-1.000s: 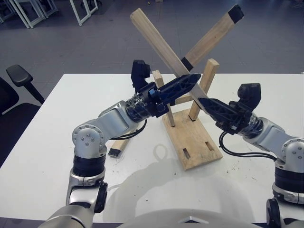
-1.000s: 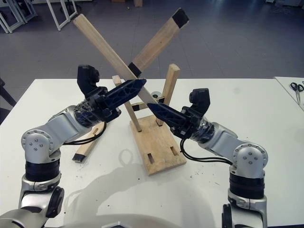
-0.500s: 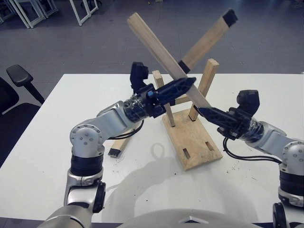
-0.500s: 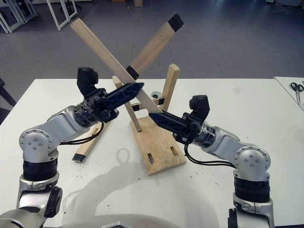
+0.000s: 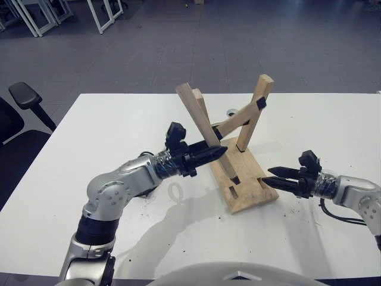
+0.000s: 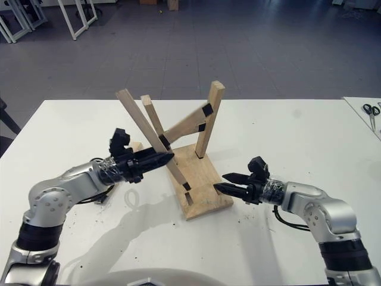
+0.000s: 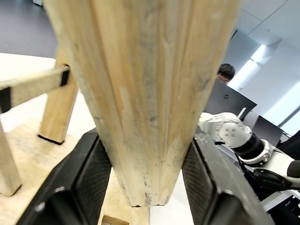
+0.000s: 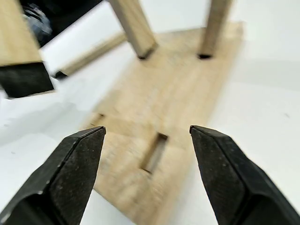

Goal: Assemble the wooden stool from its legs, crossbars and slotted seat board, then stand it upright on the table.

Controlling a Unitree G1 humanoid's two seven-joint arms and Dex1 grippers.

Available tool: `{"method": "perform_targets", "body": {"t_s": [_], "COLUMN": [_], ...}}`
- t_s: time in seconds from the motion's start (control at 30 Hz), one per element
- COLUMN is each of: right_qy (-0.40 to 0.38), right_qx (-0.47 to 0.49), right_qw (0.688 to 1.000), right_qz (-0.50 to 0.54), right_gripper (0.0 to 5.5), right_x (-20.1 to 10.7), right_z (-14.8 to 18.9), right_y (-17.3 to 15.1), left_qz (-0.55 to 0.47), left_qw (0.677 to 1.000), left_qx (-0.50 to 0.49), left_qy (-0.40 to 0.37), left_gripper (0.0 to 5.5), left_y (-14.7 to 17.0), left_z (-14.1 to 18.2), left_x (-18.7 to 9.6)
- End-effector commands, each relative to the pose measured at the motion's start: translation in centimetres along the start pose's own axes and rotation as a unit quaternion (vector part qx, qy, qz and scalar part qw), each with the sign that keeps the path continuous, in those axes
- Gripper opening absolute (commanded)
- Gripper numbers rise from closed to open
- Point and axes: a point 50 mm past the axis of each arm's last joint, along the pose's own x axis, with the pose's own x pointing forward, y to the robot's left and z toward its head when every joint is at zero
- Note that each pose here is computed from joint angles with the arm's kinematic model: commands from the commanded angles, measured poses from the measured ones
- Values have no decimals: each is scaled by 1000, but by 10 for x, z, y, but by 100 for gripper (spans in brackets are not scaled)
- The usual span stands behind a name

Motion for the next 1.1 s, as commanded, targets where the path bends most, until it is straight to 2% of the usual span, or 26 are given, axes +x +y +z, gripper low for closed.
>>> {"method": "perform_targets", "body": {"t_s": [0.03,0.3,0.43,0.63,0.8,1.1], "right_qy": [18,39,42,61,64,52], "right_qx": [-13,-20,-20,-27,-24,-10], "right_qw": [999,999,999,997,998,999], "right_qz": [-27,-26,-25,-26,-12,11], "right_gripper": [331,331,331,331,331,331], "right_x": [2,5,7,13,19,21], "right_z": [-10,-20,-22,-31,-37,-37], "right_y": [-7,-10,-9,-6,3,14], "left_qz": [17,54,46,54,54,99], "left_qw": [999,996,986,965,926,875], "left_qx": [9,29,90,180,238,296], "left_qy": [33,61,131,185,288,370], "left_gripper": [204,204,204,204,204,204], "left_y": [9,24,31,46,49,62], "left_z": [-22,-50,-59,-48,-69,-99], "left_x": [1,1,-3,-14,-20,-33]}}
